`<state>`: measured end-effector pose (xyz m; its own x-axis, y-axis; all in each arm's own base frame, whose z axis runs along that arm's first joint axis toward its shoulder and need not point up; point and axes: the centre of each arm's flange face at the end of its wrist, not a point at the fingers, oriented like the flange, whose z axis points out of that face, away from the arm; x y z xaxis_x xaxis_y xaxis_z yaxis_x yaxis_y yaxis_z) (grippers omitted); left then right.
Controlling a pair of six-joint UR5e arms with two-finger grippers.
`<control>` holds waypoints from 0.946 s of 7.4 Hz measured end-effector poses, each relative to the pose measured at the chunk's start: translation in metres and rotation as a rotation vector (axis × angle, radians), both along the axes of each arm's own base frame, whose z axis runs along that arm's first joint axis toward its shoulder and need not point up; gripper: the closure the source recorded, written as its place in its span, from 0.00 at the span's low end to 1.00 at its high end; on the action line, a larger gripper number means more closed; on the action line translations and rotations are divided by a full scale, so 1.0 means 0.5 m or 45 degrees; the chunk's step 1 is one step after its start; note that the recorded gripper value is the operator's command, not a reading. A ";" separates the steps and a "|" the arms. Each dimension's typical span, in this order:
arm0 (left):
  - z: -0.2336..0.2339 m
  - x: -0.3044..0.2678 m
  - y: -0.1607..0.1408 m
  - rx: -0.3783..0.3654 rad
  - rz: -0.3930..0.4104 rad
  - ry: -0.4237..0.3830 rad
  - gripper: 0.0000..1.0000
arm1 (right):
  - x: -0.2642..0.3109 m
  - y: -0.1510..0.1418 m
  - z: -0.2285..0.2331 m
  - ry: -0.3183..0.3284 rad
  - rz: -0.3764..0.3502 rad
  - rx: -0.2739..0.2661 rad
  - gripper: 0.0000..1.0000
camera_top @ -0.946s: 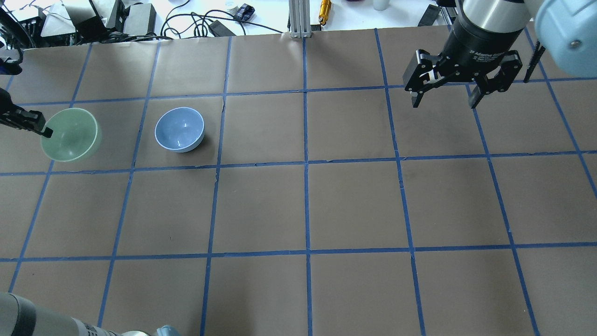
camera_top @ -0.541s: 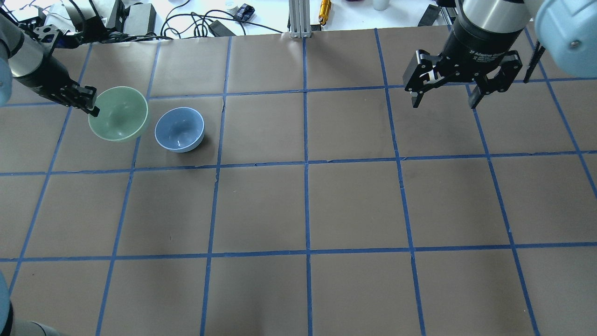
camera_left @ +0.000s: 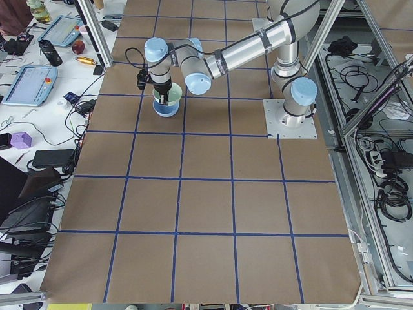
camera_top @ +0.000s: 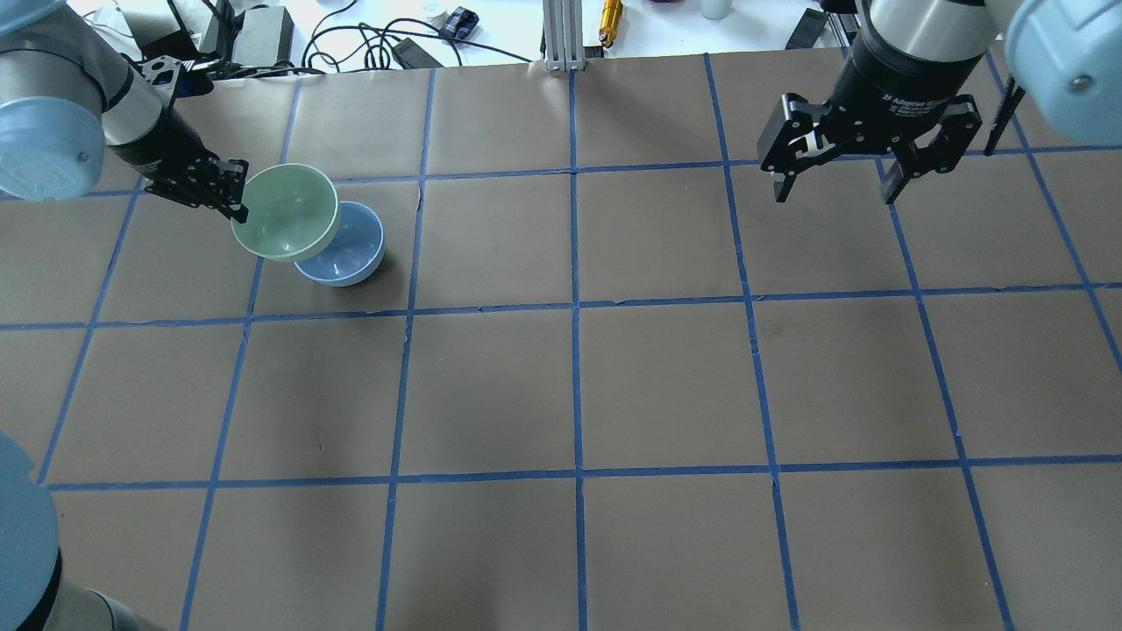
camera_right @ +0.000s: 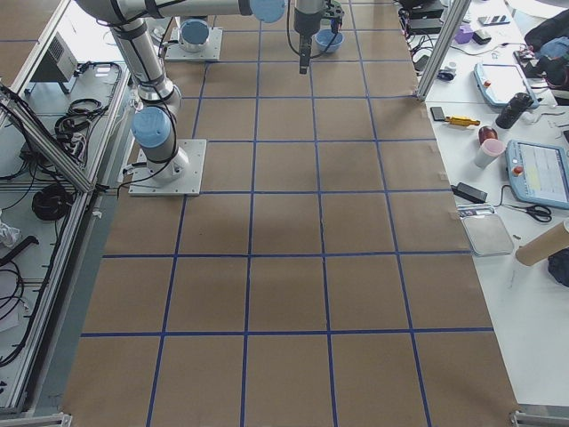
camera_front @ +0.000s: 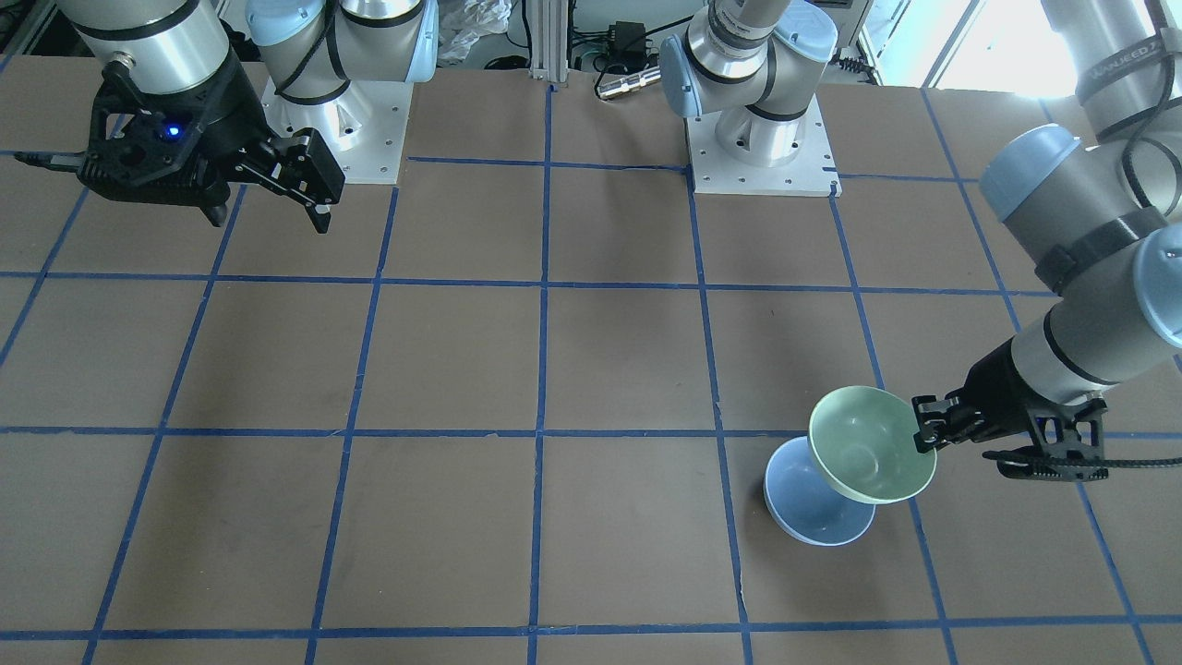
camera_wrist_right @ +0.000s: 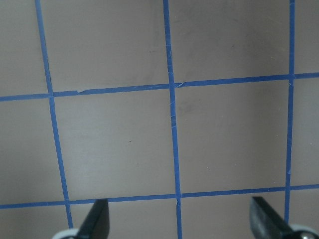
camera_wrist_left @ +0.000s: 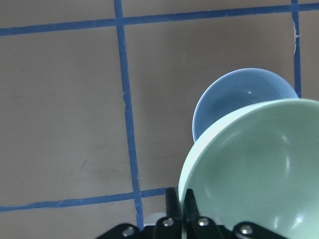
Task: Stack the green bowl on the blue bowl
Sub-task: 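Lift the green bowl with the left gripper and carry it over the blue bowl, then lower the green bowl into the blue bowl with the left gripper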
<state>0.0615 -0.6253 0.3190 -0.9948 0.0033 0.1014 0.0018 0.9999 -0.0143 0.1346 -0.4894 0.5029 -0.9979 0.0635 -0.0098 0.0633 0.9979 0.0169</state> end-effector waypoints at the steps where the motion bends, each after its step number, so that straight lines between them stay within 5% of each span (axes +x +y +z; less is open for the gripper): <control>1: -0.020 -0.005 -0.013 0.005 0.015 0.013 1.00 | 0.000 0.000 0.000 0.000 0.000 -0.001 0.00; 7: -0.090 -0.032 -0.069 0.033 0.025 0.027 1.00 | 0.000 0.000 0.000 0.000 0.000 0.000 0.00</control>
